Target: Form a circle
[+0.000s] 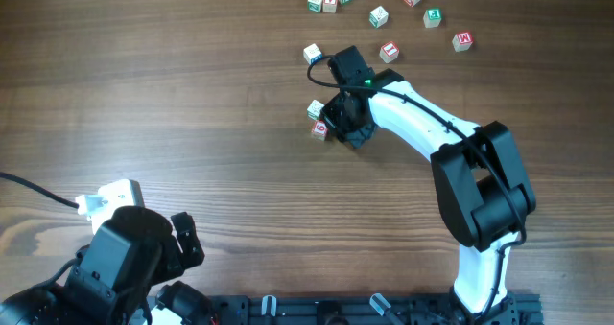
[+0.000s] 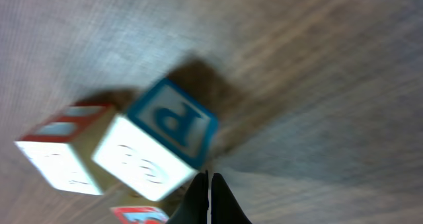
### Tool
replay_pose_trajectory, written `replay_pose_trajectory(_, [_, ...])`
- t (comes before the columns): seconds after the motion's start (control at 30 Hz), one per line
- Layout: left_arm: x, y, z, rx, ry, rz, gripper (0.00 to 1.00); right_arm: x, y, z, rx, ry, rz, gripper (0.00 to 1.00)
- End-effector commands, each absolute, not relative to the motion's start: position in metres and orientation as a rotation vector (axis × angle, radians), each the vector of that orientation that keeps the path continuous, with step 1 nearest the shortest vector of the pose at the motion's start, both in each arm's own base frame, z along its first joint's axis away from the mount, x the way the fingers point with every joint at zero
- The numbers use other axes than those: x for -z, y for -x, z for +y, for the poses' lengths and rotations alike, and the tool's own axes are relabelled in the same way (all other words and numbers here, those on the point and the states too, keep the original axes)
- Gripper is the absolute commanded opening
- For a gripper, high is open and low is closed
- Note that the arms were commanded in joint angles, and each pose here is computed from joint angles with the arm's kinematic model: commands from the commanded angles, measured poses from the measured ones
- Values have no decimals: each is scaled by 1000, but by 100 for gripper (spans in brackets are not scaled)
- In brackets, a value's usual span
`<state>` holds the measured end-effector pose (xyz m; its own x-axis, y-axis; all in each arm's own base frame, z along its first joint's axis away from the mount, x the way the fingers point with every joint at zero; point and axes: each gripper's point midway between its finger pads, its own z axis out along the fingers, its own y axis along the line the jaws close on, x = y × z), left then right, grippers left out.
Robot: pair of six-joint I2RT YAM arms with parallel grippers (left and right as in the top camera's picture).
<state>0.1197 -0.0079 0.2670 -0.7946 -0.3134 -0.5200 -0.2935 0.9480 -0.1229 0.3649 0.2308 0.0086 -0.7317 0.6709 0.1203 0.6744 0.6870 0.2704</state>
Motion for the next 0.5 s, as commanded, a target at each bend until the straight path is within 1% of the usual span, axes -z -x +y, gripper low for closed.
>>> replay_pose_trajectory(0.0, [-266,-119,-7,52,452,2540,100,-3,-353,227,401,1132,-2847,5])
replay_pose_trajectory(0.23, [-266,-119,-7,52,452,2540,100,-15,-353,214,341,1166,-2895,5])
replay_pose_trajectory(0.47, [-266,-119,-7,52,452,2540,100,-65,-380,189,311,1234,-3130,5])
